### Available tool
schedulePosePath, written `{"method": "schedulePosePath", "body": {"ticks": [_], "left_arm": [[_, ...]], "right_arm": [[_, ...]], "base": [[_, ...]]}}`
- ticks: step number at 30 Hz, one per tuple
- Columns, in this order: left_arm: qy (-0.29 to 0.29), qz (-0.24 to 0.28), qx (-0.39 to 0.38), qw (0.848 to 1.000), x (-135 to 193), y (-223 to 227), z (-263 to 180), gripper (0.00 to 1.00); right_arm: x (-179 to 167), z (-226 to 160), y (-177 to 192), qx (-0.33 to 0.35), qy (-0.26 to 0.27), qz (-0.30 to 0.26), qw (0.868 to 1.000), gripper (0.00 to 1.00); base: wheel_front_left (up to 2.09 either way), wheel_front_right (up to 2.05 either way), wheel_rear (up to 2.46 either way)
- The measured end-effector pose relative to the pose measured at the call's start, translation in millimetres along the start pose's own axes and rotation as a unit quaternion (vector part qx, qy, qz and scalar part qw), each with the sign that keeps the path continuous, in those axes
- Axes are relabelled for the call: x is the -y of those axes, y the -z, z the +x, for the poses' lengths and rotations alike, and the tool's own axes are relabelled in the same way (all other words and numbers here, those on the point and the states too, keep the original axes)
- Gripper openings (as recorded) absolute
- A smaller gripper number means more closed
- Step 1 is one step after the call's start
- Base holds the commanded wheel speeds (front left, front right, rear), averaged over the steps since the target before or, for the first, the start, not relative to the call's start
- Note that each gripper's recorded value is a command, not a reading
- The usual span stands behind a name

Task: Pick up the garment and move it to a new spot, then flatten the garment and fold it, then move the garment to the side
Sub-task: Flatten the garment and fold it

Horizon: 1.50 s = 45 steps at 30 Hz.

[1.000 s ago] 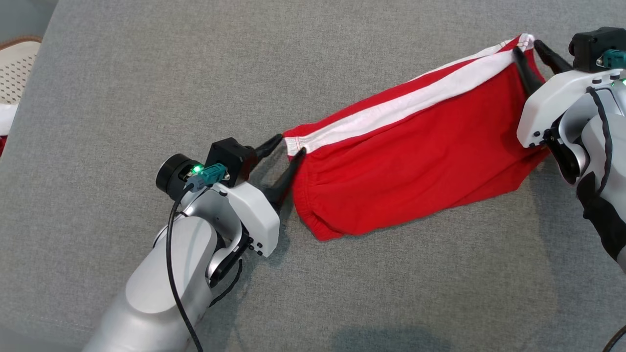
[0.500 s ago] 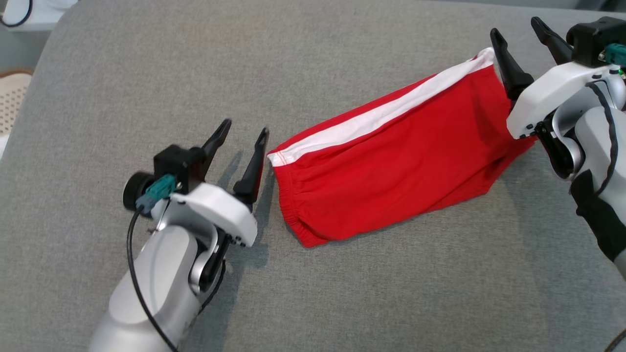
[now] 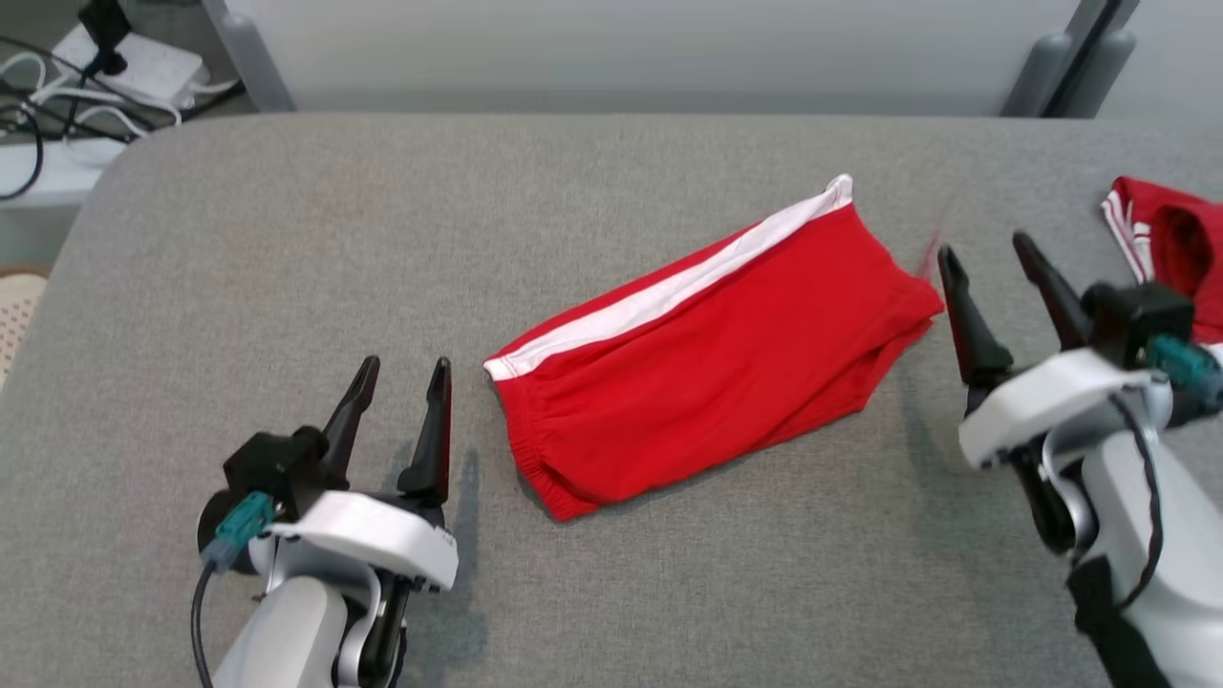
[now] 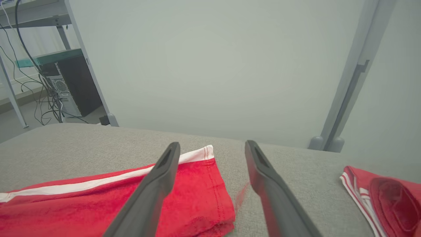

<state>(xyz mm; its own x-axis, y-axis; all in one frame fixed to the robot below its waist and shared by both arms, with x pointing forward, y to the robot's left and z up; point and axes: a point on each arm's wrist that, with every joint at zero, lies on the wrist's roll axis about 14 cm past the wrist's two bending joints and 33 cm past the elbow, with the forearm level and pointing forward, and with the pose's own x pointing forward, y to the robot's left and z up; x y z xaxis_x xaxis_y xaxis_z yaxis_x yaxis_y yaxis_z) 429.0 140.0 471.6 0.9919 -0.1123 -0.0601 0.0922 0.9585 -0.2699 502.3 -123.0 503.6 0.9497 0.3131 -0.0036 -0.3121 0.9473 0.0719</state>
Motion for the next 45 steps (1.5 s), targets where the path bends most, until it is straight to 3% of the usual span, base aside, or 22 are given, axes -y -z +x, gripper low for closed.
{"method": "schedulePosePath", "body": {"ticks": [6,15,21,26,31,39,45], "left_arm": [[0.009,0.004,0.052,0.999,11,-30,-18,1.00],[0.016,0.022,0.045,0.999,18,-20,-43,1.00],[0.018,0.027,0.042,0.999,21,-16,-45,1.00],[0.023,0.034,0.043,0.998,22,-15,-44,1.00],[0.017,0.034,0.045,0.998,19,-15,-44,1.00],[-0.003,0.036,0.036,0.999,7,-9,-46,1.00],[-0.010,0.034,0.034,0.999,2,-7,-41,1.00]], "right_arm": [[1,-40,-3,0.017,0.030,0.016,0.999,1.00],[11,-82,-2,0.036,0.075,0.042,0.996,1.00],[18,-89,8,0.028,0.094,0.064,0.993,1.00],[18,-81,30,0.011,0.111,0.164,0.980,1.00],[18,-47,34,-0.014,0.103,0.243,0.965,1.00],[21,-4,65,-0.125,0.098,0.300,0.941,1.00],[20,15,82,-0.172,0.101,0.313,0.929,1.00]], "base": [[0.00,0.00,0.00],[0.00,0.00,0.00],[0.00,0.00,0.00],[0.00,0.00,0.00],[0.00,0.00,0.00],[0.00,0.00,0.00],[0.00,0.00,0.00]]}}
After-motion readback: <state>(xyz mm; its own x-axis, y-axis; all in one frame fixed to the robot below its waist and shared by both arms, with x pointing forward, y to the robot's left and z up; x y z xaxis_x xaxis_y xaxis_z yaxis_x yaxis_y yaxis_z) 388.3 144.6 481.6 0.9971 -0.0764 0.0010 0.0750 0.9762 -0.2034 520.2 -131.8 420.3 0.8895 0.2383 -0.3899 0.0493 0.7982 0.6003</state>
